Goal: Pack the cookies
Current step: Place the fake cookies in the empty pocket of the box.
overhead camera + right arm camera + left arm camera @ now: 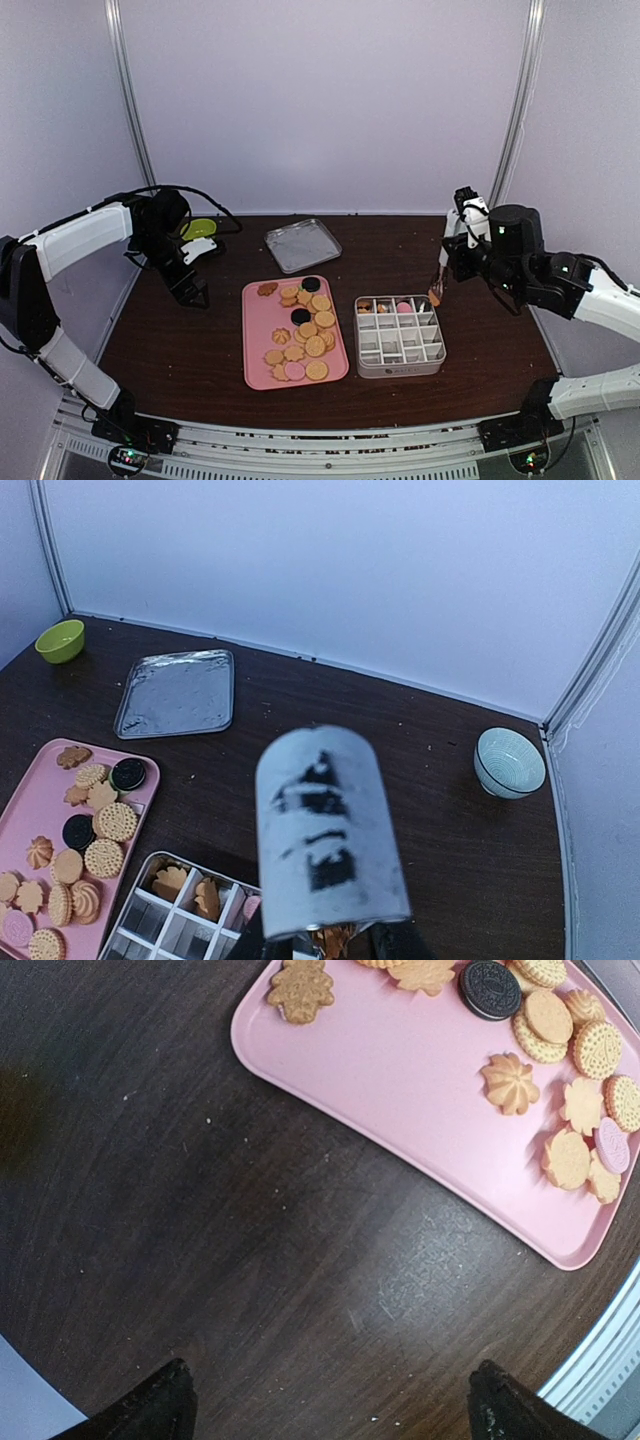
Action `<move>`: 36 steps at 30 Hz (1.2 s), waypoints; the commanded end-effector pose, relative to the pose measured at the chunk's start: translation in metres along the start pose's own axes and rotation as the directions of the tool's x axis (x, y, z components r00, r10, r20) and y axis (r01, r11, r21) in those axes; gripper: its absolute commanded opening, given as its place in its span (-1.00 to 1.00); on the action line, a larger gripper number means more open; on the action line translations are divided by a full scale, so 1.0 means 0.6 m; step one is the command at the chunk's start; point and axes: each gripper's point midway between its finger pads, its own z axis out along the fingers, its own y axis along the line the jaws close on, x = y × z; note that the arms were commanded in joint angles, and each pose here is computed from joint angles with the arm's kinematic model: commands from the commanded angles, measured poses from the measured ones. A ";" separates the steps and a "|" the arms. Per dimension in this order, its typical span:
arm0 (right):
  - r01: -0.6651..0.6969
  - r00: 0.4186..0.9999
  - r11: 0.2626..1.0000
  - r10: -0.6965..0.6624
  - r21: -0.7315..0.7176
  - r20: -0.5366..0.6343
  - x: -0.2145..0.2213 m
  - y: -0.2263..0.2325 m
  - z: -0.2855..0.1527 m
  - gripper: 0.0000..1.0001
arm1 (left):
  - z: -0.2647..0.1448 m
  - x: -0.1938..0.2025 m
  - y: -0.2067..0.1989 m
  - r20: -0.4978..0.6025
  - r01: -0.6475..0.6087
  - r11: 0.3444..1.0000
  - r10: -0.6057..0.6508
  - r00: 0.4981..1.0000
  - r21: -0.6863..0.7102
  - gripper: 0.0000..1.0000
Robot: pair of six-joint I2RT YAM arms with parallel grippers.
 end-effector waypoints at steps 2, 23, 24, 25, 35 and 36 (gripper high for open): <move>-0.016 0.999 1.000 0.015 0.015 0.032 -0.013 -0.005 0.011 -1.00 | -0.006 -0.015 0.007 0.031 -0.007 1.000 0.007 0.999 -0.007 0.95; -0.018 0.998 0.999 0.020 -0.035 0.056 -0.033 0.007 0.006 -1.00 | -0.002 -0.014 0.007 0.029 -0.007 1.000 0.007 1.000 -0.003 0.94; -0.017 0.998 0.999 0.020 -0.037 0.056 -0.034 0.007 0.005 -1.00 | -0.002 -0.014 0.007 0.031 -0.006 1.000 0.006 1.000 -0.003 0.94; -0.017 0.998 0.999 0.019 -0.038 0.054 -0.034 0.008 0.005 -1.00 | -0.002 -0.015 0.007 0.032 -0.006 1.000 0.006 0.999 -0.002 0.94; -0.016 1.000 0.999 0.017 -0.040 0.017 0.000 0.016 0.024 -1.00 | -0.002 -0.014 0.005 0.033 -0.002 1.000 0.002 0.999 0.001 0.95; -0.014 1.000 0.999 0.014 -0.039 0.013 0.002 0.017 0.026 -0.96 | -0.002 -0.014 0.006 0.034 -0.002 1.000 0.002 0.999 0.000 0.95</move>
